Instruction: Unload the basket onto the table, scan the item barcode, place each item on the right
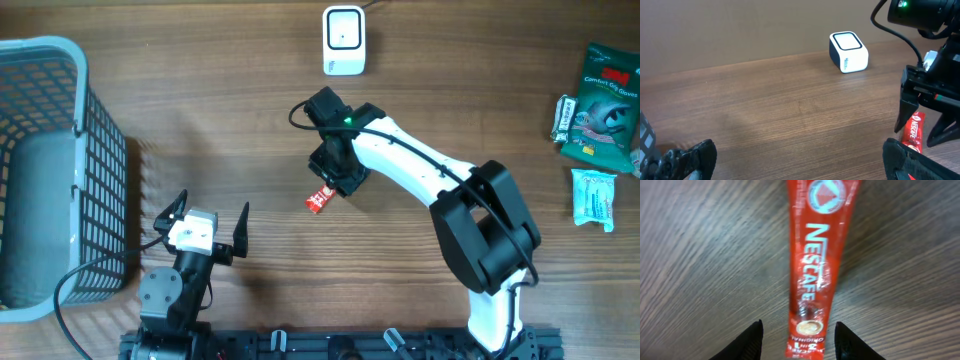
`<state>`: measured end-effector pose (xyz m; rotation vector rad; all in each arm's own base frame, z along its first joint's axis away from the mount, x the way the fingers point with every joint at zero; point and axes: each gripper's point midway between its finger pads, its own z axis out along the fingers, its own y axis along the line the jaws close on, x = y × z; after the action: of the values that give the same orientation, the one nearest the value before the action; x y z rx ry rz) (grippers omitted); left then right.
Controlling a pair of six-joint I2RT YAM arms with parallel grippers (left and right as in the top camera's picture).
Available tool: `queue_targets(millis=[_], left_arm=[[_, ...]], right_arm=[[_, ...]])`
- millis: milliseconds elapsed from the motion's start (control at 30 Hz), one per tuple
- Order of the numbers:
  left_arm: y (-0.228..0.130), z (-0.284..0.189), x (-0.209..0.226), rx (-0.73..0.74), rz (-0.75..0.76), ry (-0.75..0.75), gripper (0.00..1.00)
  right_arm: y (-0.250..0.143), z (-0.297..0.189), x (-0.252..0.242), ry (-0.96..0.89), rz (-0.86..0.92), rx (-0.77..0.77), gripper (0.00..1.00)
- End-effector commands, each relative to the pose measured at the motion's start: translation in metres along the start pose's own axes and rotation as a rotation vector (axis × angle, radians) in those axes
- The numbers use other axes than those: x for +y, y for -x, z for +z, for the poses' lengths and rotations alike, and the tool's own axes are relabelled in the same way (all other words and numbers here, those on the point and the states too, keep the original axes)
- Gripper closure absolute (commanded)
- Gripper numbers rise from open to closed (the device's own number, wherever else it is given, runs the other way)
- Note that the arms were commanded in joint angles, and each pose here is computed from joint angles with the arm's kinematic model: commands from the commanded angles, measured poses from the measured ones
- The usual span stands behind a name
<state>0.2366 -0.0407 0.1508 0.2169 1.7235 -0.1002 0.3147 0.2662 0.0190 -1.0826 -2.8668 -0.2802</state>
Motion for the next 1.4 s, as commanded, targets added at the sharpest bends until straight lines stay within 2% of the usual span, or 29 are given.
queue_targets(millis=[0,133,267,467,533,600,633,833,1000,1100,1200,1267,1367], left_arm=[[-0.001,0.0,-0.002,-0.003,0.012,-0.009,0.0],[-0.001,0.0,-0.002,-0.003,0.012,-0.009,0.0],[-0.001,0.0,-0.002,-0.002,0.012,-0.009,0.0],[-0.001,0.0,-0.002,0.0,0.012,-0.009,0.0],[-0.001,0.001,-0.002,0.0,0.012,-0.009,0.0],[-0.002,0.001,-0.002,0.0,0.012,-0.009,0.0],[-0.002,0.001,-0.002,0.001,0.012,-0.009,0.0],[-0.002,0.001,-0.002,0.001,0.012,-0.009,0.0],[-0.002,0.001,-0.002,0.001,0.012,-0.009,0.0],[-0.002,0.001,-0.002,0.001,0.012,-0.009,0.0],[-0.002,0.001,-0.002,0.001,0.012,-0.009,0.0],[-0.002,0.001,-0.002,0.001,0.012,-0.009,0.0],[-0.002,0.001,-0.002,0.001,0.012,-0.009,0.0]], right_arm=[[0.007,0.028,-0.015,-0.083,0.083,-0.019,0.53],[0.01,0.052,-0.017,-0.103,0.085,-0.015,0.57],[0.016,0.056,-0.022,-0.128,0.085,-0.046,0.73],[0.017,0.056,-0.022,-0.129,0.082,-0.052,0.77],[0.017,0.055,-0.02,-0.124,0.081,-0.053,0.83],[0.019,0.046,-0.008,-0.082,0.037,-0.059,0.96],[0.021,0.037,0.0,-0.053,0.006,-0.064,0.95],[0.024,-0.063,0.035,0.195,-0.128,-0.082,0.96],[0.02,-0.19,0.044,0.481,-0.362,-0.21,0.96],[0.009,-0.263,0.05,0.702,-0.545,-0.281,0.96],[-0.026,-0.348,0.065,1.045,-0.935,-0.375,0.96],[-0.026,-0.375,0.075,1.147,-0.978,-0.451,0.96],[-0.025,-0.402,0.093,1.222,-1.097,-0.648,0.96]])
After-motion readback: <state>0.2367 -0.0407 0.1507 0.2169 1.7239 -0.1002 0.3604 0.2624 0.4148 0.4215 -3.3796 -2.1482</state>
